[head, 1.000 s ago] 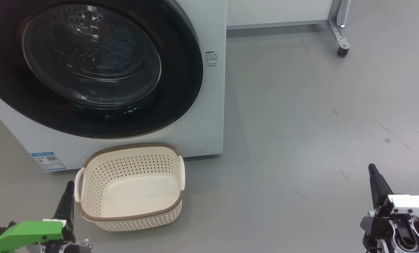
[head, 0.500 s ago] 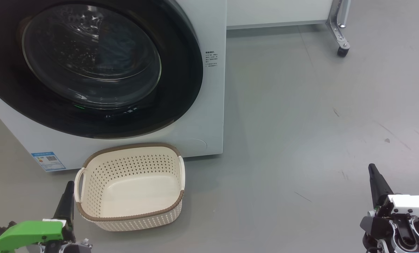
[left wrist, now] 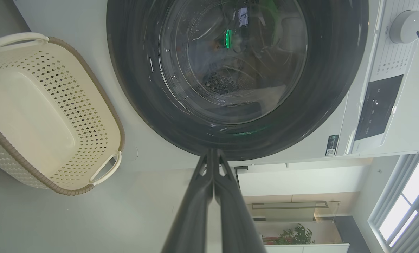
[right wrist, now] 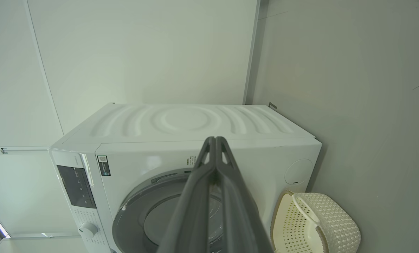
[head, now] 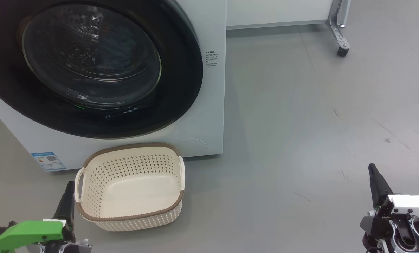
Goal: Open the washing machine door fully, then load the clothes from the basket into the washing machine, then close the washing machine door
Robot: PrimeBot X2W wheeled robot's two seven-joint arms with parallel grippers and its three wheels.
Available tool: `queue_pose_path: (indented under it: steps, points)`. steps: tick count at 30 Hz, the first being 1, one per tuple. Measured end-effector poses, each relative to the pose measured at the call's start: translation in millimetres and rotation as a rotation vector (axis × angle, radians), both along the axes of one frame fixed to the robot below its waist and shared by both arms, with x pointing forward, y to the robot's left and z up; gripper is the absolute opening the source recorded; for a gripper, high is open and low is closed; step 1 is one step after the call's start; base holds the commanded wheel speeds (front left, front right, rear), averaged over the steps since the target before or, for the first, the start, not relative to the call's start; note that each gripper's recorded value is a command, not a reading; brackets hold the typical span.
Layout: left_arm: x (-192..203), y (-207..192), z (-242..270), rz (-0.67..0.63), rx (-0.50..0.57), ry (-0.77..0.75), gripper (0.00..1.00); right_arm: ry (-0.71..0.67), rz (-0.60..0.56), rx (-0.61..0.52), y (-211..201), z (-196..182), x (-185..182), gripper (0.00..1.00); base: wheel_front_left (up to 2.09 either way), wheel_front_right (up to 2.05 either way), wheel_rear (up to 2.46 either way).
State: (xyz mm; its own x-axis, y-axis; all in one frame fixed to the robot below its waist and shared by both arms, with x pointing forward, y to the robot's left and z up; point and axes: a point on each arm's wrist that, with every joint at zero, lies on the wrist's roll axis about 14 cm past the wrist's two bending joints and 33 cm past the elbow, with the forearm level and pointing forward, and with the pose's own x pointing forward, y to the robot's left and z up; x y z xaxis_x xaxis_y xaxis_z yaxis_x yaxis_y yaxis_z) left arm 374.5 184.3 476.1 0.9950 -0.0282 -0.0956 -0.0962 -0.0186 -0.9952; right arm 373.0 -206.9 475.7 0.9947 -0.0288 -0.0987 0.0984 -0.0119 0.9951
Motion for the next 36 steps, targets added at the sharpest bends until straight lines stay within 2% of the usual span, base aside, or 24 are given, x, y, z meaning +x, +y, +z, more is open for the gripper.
queue_pose_path:
  steps: [36]
  points:
    - [0.1,0.7,0.4,0.002,0.000,-0.001,0.00,0.000,0.000,0.000,0.0,0.1,0.1,0.00,0.00,0.00,0.00]
